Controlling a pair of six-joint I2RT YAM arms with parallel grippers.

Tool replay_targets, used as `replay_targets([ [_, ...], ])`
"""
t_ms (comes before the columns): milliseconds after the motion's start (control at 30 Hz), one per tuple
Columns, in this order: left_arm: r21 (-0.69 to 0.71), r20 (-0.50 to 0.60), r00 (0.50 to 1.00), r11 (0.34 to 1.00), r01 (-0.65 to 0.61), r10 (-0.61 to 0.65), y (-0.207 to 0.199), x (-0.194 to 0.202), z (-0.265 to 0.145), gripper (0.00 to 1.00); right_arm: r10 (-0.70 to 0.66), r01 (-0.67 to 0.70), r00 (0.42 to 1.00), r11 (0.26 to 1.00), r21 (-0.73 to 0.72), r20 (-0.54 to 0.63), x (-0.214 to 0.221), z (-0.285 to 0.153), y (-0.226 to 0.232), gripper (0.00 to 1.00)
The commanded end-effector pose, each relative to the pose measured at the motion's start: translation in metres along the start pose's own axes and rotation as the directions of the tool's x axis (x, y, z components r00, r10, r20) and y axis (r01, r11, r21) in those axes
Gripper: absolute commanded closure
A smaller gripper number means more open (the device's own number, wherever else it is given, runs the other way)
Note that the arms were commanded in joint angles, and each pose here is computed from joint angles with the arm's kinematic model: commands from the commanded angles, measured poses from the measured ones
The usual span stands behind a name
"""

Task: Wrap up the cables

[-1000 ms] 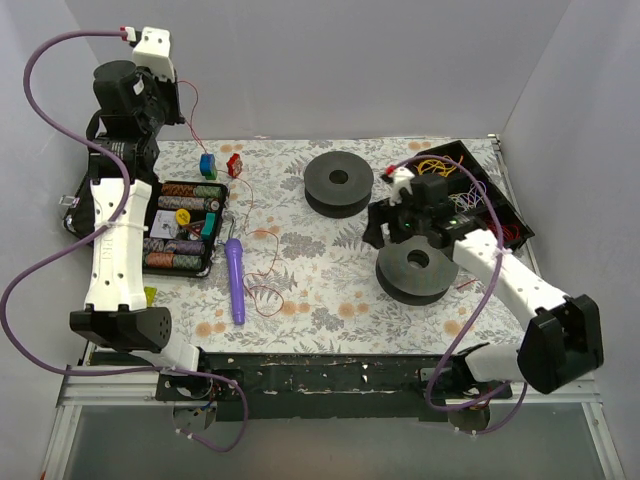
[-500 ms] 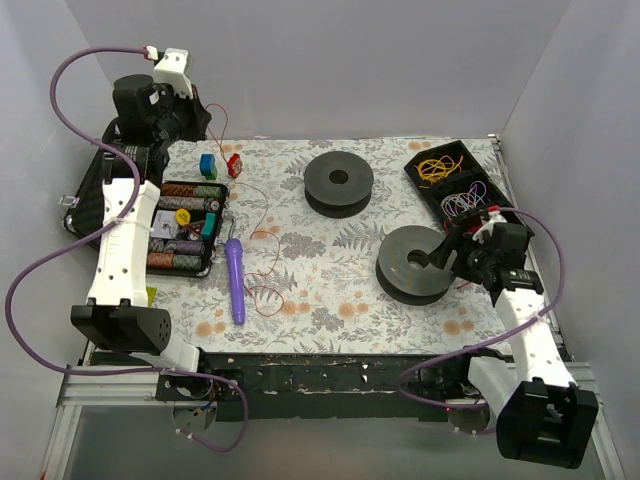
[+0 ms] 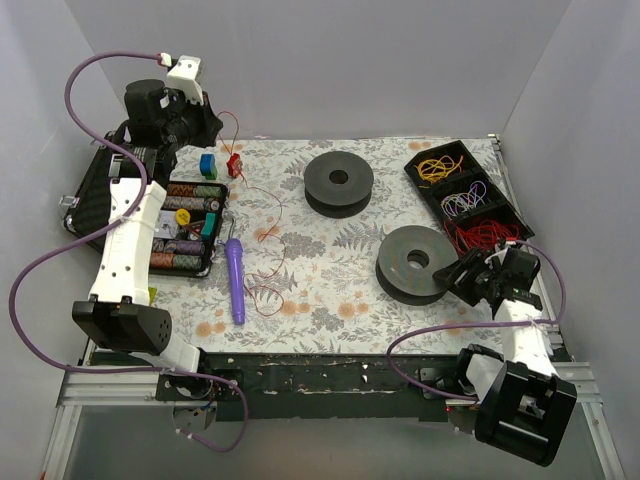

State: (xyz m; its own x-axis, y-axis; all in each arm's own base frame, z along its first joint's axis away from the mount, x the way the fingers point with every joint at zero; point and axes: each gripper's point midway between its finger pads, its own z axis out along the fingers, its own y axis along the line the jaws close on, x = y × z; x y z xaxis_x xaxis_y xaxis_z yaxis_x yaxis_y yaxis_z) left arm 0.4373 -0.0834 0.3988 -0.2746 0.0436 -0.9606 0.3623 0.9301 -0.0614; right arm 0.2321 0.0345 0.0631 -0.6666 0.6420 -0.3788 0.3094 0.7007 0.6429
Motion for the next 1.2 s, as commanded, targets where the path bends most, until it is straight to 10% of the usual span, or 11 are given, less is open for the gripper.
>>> replay_targets([
  [0, 0.034, 0.005, 1.0, 0.999, -0.008, 0.007, -0.01, 0.0, -0.003, 1.0, -0.013, 0.017, 0.999, 0.988, -0.153, 0.031, -0.011, -0.001, 0.029, 0.39],
  [167, 0.043, -0.004, 1.0, 0.999, 0.0, 0.001, -0.011, 0.004, -0.001, 1.0, -0.017, 0.022, 1.0, 0.972, -0.235, 0.024, -0.009, 0.003, 0.037, 0.57],
  [333, 0.082, -0.013, 1.0, 0.997, -0.006, 0.007, -0.019, 0.008, -0.001, 1.0, -0.051, 0.051, 0.999, 0.948, -0.313, 0.009, -0.012, 0.005, 0.05, 0.99],
  [500, 0.162, -0.071, 0.997, 0.987, -0.023, 0.035, -0.03, 0.031, 0.002, 1.0, -0.289, 0.288, 0.955, 0.863, -0.416, 0.061, -0.015, -0.007, 0.096, 0.99],
  [700, 0.318, -0.166, 0.973, 0.943, -0.099, 0.159, -0.071, 0.073, 0.007, 1.0, -0.696, 0.665, 0.699, 0.547, -0.508, 0.165, 0.028, -0.019, 0.178, 0.99],
  [1000, 0.495, -0.226, 0.928, 0.855, -0.152, 0.296, -0.124, 0.11, -0.006, 1.0, -0.933, 0.86, 0.189, 0.006, -0.51, 0.307, 0.091, -0.016, 0.22, 0.99],
  [1167, 0.552, -0.29, 0.93, 0.833, -0.029, 0.224, -0.147, 0.119, -0.009, 1.0, -0.905, 0.852, 0.075, -0.16, -0.498, 0.418, 0.111, -0.02, 0.241, 0.99],
])
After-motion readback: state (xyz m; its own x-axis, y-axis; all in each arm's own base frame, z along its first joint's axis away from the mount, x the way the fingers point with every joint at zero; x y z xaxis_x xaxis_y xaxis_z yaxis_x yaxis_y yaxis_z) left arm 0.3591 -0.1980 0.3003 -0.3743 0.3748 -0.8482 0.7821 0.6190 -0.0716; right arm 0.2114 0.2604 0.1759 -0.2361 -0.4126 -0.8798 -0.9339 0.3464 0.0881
